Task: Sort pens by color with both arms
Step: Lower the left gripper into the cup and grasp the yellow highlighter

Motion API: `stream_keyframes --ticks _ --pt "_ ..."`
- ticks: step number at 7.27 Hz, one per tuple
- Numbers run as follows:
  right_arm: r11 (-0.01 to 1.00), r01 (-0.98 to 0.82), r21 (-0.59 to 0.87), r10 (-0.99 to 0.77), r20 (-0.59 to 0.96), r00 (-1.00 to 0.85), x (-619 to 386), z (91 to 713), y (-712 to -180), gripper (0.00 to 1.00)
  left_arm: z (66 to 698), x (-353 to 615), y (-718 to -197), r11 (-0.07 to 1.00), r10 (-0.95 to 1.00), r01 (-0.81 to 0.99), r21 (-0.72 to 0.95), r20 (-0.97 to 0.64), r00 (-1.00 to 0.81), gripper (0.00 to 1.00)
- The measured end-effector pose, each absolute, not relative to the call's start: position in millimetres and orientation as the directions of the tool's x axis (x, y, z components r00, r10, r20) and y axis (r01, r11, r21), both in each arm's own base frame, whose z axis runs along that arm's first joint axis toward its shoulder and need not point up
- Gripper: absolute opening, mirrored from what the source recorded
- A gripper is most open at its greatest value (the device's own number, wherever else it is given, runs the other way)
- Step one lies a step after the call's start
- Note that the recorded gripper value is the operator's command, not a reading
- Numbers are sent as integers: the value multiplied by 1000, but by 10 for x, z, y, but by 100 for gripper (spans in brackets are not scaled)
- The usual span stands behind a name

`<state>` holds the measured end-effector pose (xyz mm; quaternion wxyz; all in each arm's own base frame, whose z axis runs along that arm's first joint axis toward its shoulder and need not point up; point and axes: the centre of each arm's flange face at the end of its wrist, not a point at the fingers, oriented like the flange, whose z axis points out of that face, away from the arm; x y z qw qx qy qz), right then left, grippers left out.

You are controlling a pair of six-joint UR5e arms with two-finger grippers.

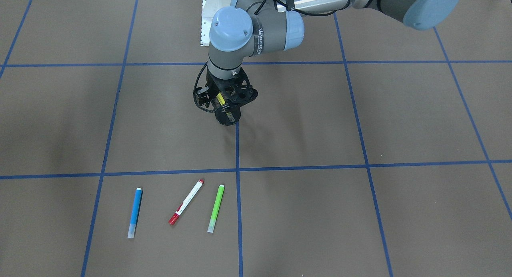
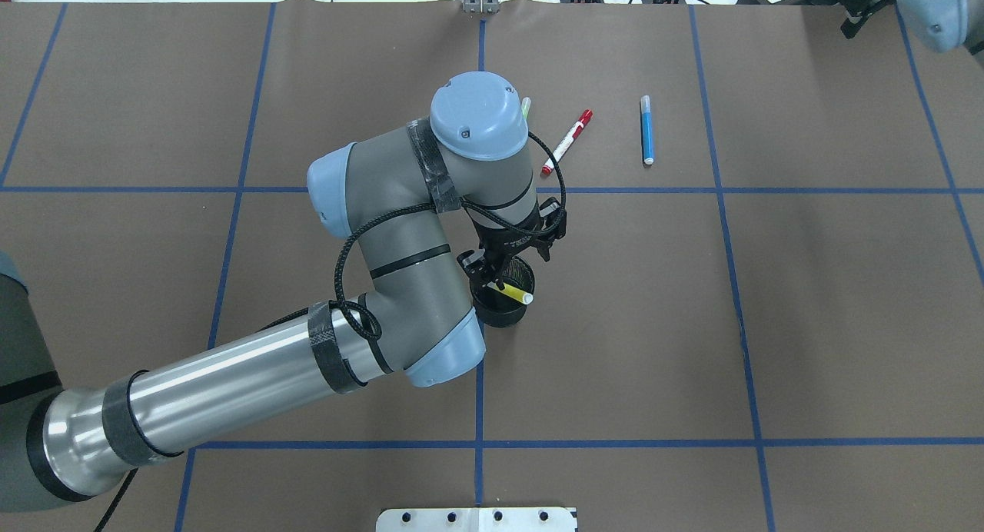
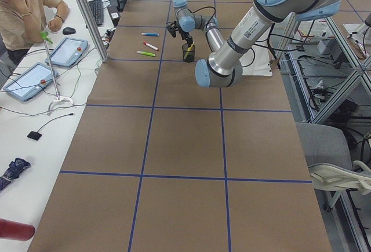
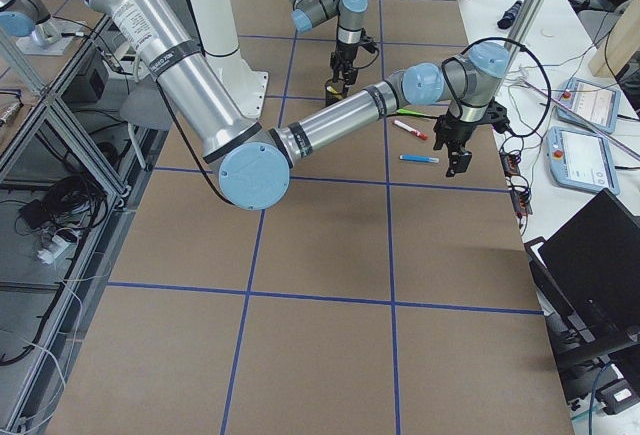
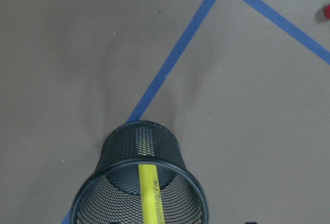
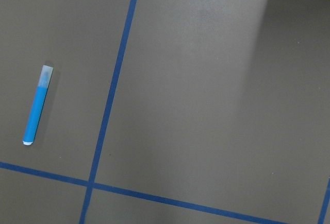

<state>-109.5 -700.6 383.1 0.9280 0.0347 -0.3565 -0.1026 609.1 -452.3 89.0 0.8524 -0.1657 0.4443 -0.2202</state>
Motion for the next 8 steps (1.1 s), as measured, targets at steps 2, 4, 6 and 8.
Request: stream_keyframes --ticks 2,4,6,8 --pt "977 167 133 -213 654 726 -1106 3858 -7009 99 840 6129 -4463 853 -513 216 -475 -691 509 46" --pt "977 168 132 -213 653 726 -1117 3865 -7008 99 819 6136 -4442 856 -508 211 -471 -694 510 46" --pt "977 168 130 -212 654 727 -1121 3873 -7005 99 802 6125 -4427 859 -503 205 -470 -697 510 47" --pt "978 168 125 -209 653 728 -1129 3905 -6995 99 807 6116 -4418 858 -504 204 -472 -695 513 47"
